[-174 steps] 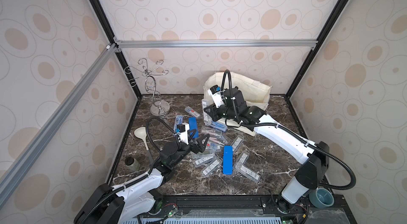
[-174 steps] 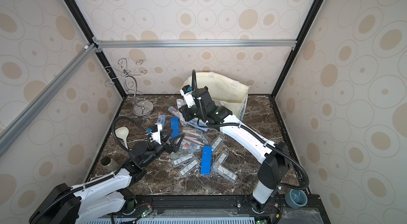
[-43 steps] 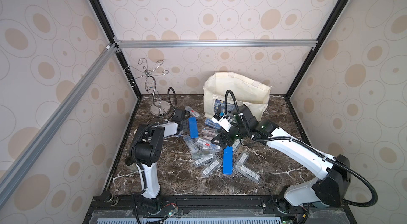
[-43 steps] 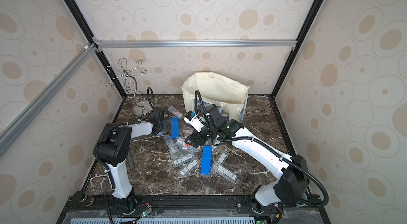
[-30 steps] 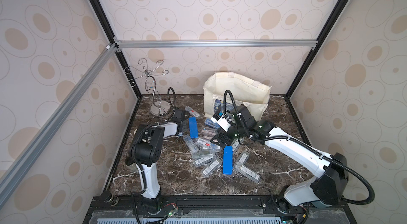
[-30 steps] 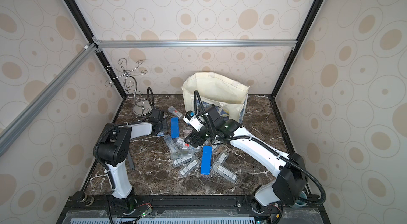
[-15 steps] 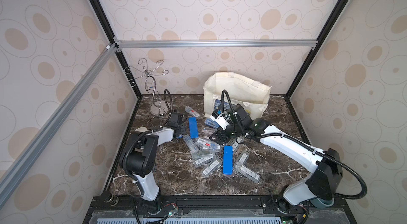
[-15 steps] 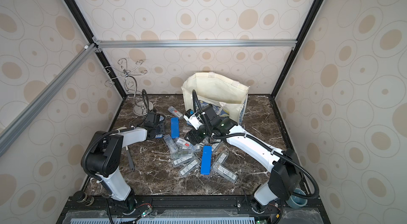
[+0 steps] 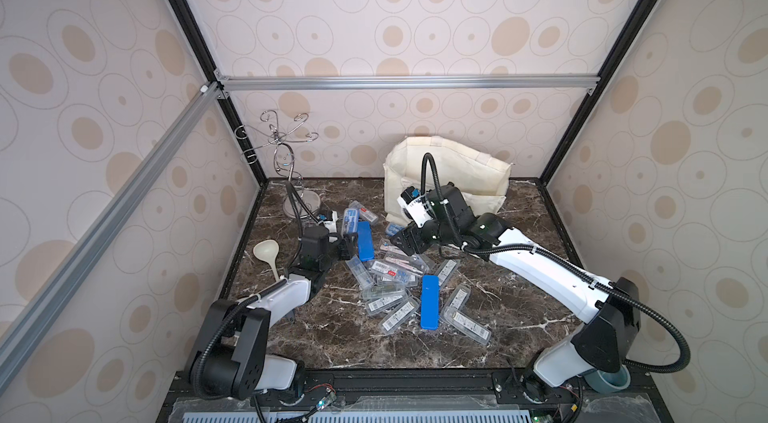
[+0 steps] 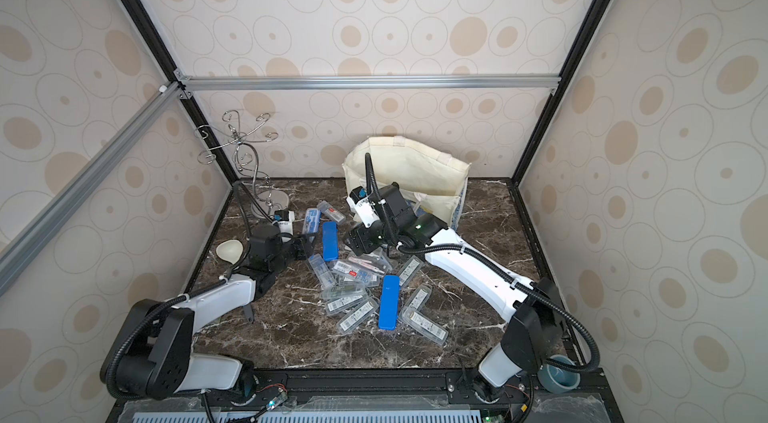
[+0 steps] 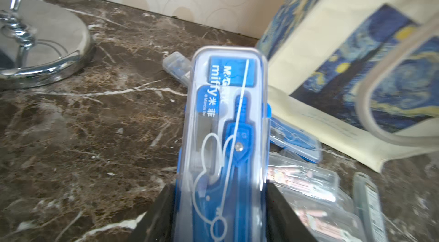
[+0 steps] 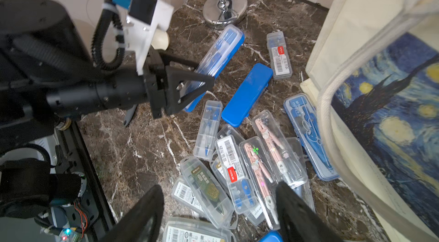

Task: Put the compass set into the canvas bag
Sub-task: Pick up the compass set at the center of the board.

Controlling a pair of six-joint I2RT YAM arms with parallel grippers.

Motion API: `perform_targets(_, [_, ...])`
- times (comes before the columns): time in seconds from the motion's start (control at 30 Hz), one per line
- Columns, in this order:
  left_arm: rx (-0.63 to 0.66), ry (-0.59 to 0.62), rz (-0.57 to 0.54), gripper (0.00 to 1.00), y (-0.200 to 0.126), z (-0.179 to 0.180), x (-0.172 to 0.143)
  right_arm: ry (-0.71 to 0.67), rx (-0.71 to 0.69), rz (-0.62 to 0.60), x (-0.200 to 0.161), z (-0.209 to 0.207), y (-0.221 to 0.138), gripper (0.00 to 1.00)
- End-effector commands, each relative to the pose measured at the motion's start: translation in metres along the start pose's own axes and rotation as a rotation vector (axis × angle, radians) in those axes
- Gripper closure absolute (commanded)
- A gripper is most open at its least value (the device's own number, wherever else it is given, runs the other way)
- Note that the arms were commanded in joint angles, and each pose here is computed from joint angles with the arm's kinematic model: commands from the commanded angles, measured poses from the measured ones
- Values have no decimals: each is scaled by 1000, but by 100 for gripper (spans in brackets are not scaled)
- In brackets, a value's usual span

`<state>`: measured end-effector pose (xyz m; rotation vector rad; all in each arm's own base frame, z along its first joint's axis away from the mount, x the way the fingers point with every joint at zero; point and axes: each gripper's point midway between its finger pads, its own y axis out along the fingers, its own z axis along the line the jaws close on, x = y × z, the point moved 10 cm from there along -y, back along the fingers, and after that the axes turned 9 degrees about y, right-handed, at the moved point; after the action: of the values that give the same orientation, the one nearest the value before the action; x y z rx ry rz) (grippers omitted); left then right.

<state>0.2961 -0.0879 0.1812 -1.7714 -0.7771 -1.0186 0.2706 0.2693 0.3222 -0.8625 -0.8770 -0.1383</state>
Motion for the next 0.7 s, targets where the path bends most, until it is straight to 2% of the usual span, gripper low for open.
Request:
perform_targets(0.0, [-223, 31, -227, 47, -23, -26, 27, 40, -12, -53, 18, 6, -4, 26])
perform_targets(0.1, [-305, 40, -312, 47, -39, -39, 33, 63, 3, -62, 30, 11, -5, 29])
perform_targets(0.3, [-366, 80, -400, 46, -55, -59, 47, 104, 74, -66, 53, 22, -1, 36])
perform_targets(0.67, [-388, 106, -447, 45, -64, -68, 58, 172, 112, -22, 73, 29, 22, 40])
